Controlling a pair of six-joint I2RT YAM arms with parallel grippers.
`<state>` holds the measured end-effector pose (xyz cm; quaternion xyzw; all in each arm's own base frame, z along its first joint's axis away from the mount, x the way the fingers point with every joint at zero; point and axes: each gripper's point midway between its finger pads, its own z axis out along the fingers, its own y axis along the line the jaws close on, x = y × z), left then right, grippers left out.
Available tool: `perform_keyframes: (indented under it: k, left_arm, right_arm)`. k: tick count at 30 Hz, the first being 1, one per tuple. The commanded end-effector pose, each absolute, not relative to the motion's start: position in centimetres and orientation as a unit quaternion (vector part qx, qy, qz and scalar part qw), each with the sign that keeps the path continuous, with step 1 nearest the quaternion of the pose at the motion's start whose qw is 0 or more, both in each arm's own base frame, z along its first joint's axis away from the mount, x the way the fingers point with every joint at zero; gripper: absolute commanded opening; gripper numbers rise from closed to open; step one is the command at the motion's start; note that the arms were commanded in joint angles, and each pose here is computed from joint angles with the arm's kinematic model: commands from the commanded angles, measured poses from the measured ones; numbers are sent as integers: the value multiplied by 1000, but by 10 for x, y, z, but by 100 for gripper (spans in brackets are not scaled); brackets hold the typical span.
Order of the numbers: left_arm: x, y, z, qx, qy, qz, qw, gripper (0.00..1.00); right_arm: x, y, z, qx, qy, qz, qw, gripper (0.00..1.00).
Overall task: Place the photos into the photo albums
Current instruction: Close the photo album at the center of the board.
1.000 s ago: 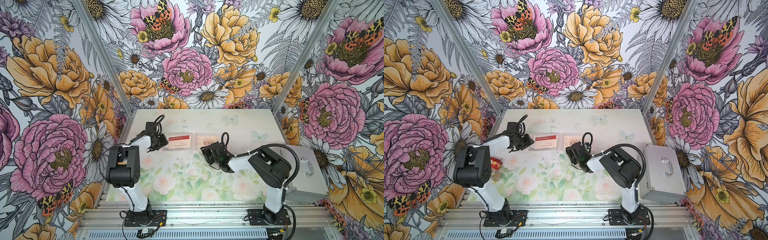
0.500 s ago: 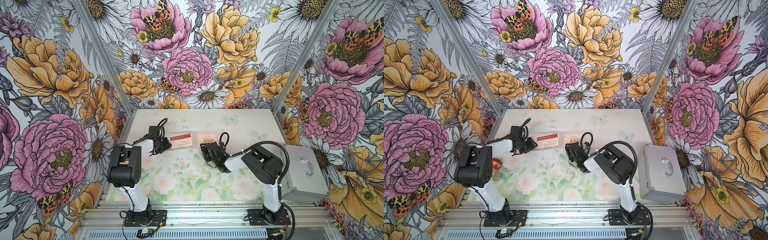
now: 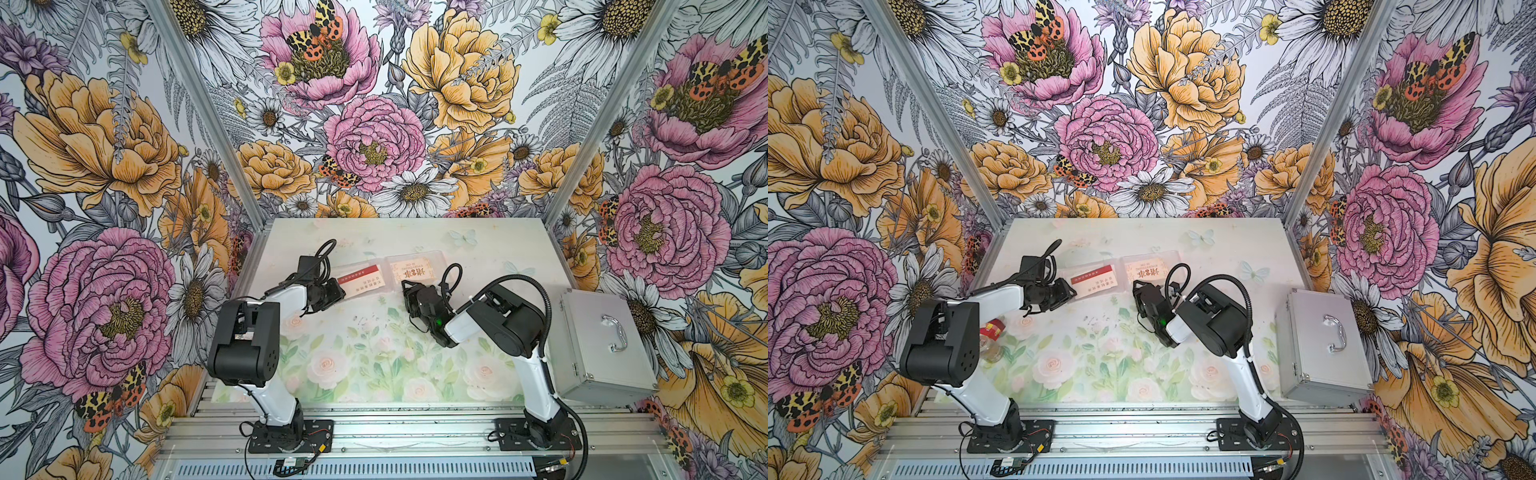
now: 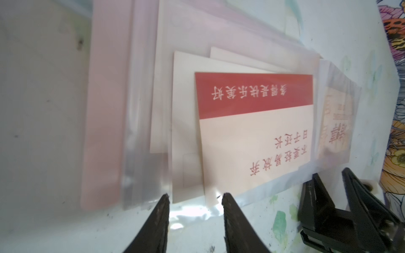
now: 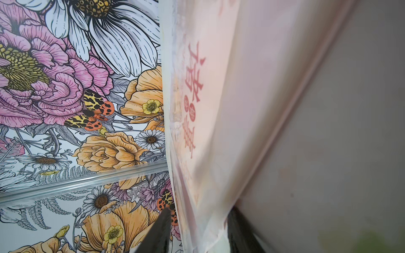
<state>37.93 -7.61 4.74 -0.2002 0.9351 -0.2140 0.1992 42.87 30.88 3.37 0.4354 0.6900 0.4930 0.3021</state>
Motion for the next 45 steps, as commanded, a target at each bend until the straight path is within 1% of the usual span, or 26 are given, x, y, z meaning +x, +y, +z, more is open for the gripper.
perform_keyframes:
  k: [1, 3, 5, 8, 11, 15, 18, 20, 23, 32, 38, 45]
  left_arm:
    - [391, -61, 87, -220, 917, -207, 260, 41]
    - [402, -58, 108, -223, 909, -204, 289, 41]
    - [416, -61, 121, -218, 904, -209, 303, 42]
    - [443, -73, 125, -205, 904, -227, 300, 42]
    - [472, -86, 116, -193, 908, -234, 290, 42]
    - [510, -101, 89, -178, 920, -226, 266, 41]
    - [530, -107, 67, -163, 934, -207, 243, 41]
    - [536, -112, 51, -159, 940, -206, 219, 41]
    - [534, -124, 33, -154, 945, -217, 191, 40]
    - [488, -148, 1, -130, 961, -198, 142, 40]
    - [470, -153, -8, -120, 964, -188, 144, 39]
    - [460, -152, -21, -120, 966, -185, 132, 38]
  right_arm:
    - [435, 297, 24, 440, 698, 468, 317, 44]
    - [437, 294, 22, 442, 698, 467, 316, 44]
    - [439, 293, 21, 444, 697, 467, 315, 44]
    - [441, 294, 19, 444, 698, 467, 312, 44]
    - [441, 294, 16, 446, 700, 466, 305, 44]
    - [439, 295, 14, 444, 705, 464, 299, 44]
    - [438, 295, 14, 443, 708, 463, 296, 44]
    - [438, 296, 14, 443, 708, 464, 295, 45]
    - [438, 296, 13, 443, 709, 464, 294, 45]
    - [449, 301, 9, 436, 712, 467, 290, 46]
    - [466, 313, 15, 418, 716, 477, 291, 47]
    - [479, 329, 16, 391, 723, 493, 284, 47]
